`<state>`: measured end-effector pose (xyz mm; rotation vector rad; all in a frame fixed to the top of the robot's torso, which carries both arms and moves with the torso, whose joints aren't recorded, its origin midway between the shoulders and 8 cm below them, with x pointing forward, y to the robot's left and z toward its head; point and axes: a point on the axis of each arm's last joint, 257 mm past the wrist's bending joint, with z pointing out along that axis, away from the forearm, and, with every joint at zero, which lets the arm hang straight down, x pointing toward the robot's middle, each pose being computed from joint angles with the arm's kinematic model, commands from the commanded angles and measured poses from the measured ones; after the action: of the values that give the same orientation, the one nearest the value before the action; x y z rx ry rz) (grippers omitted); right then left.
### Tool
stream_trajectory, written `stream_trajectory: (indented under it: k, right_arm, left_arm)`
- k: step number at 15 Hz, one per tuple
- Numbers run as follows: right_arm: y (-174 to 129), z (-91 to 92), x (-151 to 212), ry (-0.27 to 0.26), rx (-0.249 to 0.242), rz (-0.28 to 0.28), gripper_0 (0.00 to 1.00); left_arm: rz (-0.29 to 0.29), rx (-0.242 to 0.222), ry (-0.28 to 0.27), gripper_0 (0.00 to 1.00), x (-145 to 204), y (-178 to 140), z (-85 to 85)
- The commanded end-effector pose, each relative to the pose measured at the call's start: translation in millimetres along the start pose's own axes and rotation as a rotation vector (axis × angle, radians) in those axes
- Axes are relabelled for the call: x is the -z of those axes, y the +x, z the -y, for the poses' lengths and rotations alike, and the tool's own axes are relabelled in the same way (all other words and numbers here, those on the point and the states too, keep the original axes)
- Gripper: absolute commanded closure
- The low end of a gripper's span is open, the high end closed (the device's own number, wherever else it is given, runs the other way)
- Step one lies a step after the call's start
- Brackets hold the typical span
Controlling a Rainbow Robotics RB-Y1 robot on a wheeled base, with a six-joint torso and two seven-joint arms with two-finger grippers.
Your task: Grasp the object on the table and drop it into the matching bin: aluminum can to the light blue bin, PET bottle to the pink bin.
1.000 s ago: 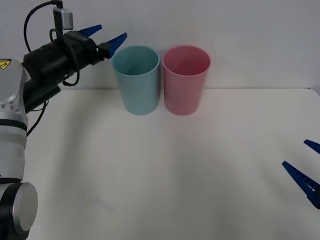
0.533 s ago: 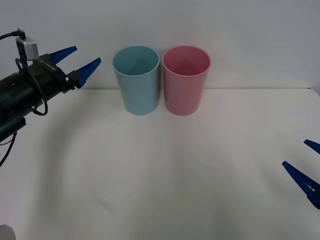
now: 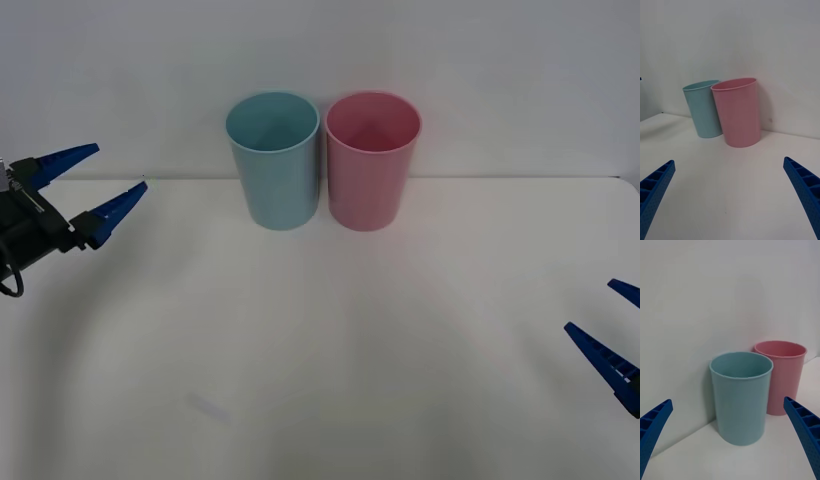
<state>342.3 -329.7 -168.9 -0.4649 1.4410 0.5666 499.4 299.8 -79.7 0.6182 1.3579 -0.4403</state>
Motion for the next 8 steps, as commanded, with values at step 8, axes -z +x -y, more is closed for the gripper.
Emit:
stream_trajectory:
  k: [8]
  right_arm:
    - [0.0,0.0,0.0,0.0,0.0,0.0,0.0]
  left_arm:
    - [-0.161,-0.038,0.047,0.0,108.1,41.1,9.6]
